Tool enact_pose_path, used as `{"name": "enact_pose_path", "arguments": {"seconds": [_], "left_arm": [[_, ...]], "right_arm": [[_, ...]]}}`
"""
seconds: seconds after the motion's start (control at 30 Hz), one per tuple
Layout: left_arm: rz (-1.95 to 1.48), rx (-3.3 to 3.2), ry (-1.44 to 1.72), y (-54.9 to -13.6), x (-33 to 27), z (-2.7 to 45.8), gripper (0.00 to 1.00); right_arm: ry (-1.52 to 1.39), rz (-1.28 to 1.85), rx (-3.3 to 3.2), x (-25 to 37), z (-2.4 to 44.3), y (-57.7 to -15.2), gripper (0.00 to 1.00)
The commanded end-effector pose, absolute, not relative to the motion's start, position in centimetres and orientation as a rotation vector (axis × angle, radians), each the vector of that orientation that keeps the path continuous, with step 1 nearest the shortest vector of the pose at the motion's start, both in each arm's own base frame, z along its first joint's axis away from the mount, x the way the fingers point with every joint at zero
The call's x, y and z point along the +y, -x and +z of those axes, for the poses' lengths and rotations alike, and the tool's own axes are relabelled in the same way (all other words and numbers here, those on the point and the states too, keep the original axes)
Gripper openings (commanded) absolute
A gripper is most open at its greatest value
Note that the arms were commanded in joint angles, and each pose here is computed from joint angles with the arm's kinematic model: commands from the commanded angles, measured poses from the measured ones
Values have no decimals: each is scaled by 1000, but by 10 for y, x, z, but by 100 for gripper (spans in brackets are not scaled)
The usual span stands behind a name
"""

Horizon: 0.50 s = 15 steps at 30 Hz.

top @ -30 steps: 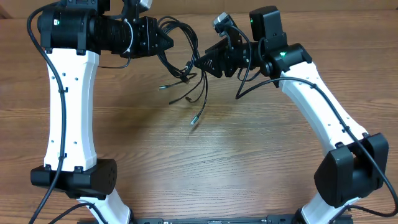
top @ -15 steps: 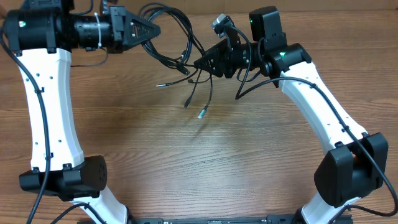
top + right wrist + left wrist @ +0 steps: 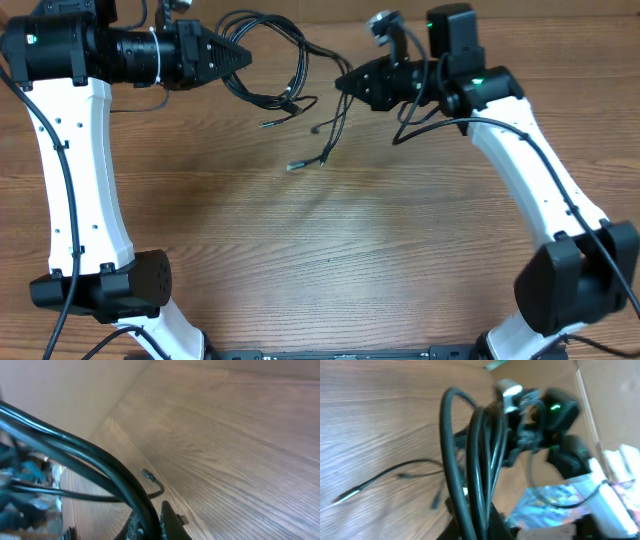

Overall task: Untangle cables
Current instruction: 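Hold the lifted cables with both grippers and spread them apart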

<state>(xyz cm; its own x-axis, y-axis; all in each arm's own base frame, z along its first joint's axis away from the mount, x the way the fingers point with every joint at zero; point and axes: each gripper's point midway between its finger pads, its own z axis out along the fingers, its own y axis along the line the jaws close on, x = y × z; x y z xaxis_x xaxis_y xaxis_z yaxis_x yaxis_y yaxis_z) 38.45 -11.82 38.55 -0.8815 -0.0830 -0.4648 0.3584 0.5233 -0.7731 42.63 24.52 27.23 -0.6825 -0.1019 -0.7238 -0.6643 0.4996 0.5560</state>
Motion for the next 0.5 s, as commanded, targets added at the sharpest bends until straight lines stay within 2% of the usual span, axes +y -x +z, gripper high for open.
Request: {"name": "enact_pose_path", "arguments": {"seconds": [0.0, 0.27, 0.47], "left_arm": [[-1097, 2315, -359, -379, -106, 384, 4], [-985, 2374, -385, -378, -97, 369, 4], [-987, 2371, -405, -378, -103, 369, 4]], "right_arm": [[601, 1159, 1991, 237, 338, -407, 4], [636, 1240, 1763, 237, 423, -369, 4], [652, 1289, 1786, 249, 422, -356, 4]]}}
